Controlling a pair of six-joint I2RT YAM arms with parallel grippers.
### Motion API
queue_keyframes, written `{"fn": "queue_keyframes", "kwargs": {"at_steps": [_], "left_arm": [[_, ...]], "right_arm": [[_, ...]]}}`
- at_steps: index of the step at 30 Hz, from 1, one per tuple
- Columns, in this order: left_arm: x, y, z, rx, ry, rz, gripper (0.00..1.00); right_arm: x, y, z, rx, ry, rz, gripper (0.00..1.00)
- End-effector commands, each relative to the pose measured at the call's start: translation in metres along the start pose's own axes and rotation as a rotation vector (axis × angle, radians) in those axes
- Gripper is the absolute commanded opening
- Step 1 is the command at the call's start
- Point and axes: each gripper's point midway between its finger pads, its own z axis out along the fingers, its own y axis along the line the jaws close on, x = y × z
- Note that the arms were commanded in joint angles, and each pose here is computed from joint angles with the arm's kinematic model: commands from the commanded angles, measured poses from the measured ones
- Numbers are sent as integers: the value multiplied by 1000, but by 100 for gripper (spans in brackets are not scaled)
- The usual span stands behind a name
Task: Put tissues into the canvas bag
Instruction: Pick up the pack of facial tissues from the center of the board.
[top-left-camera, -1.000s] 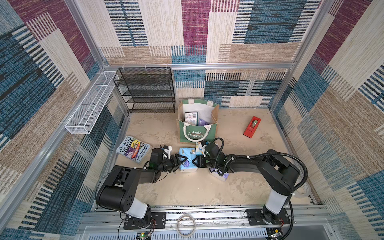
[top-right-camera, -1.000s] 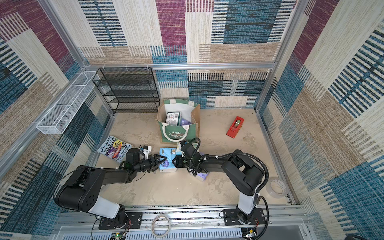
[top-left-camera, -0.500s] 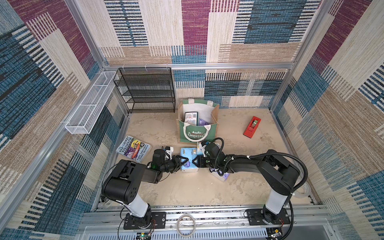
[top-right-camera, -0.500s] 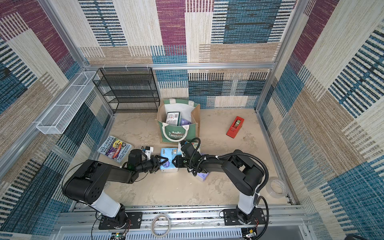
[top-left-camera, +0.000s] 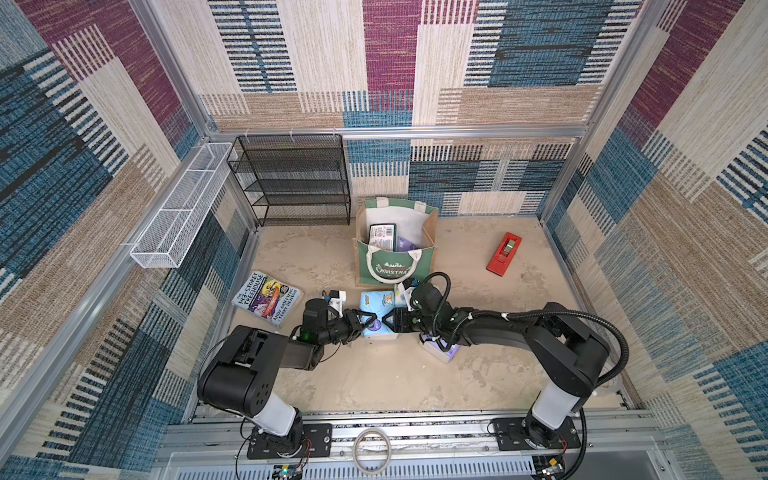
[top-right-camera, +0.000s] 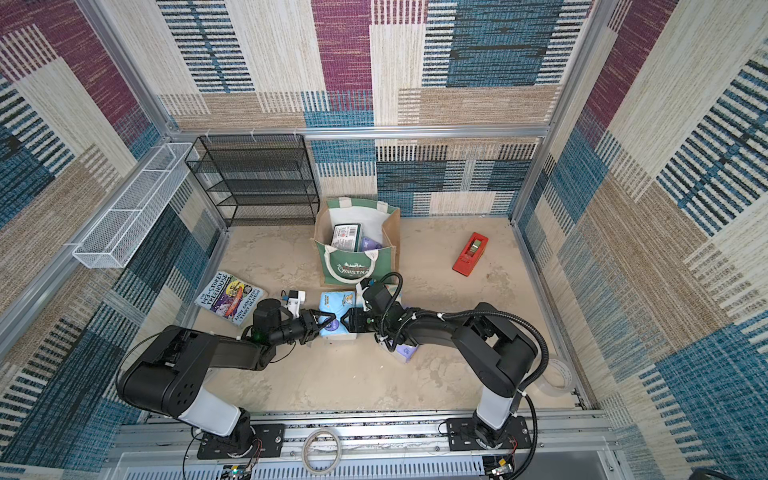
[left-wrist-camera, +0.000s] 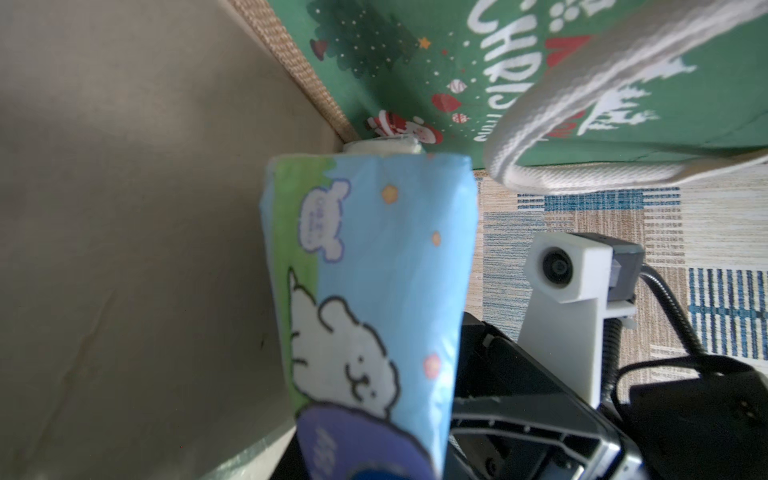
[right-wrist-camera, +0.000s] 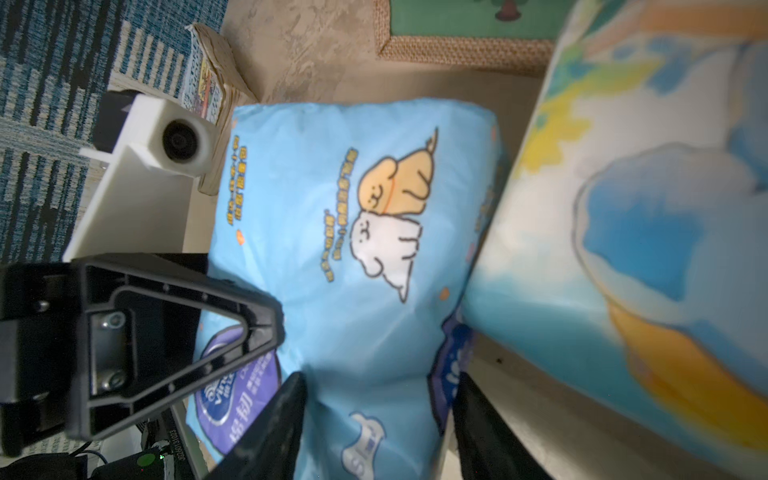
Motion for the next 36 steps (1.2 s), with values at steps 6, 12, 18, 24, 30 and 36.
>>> {"fn": "queue_keyframes", "kwargs": {"at_steps": [6,12,18,24,30,36], "left_arm": [[-5,-21,-9,27,-25,71,27],[-9,-35,-19,16,-51,96,27],[-11,-50,-36,-21,-89,123,27],[-15,-72,-53,-30,-139,162,25],[-22,-98,-64,-22,-159,200,25],[-29,-133,-75,-3,-169,260,25]], "right_arm": [[-22,19,-23,-19,-76,-77,79],[-42,35,-48,-23,-150,-145,86],[-65,46,-78,17,-234,-197,86],[-89,59,-104,30,-303,-240,85],[-122,67,-134,46,-392,-276,84],[-166,49,-161,224,-466,-316,78]]}}
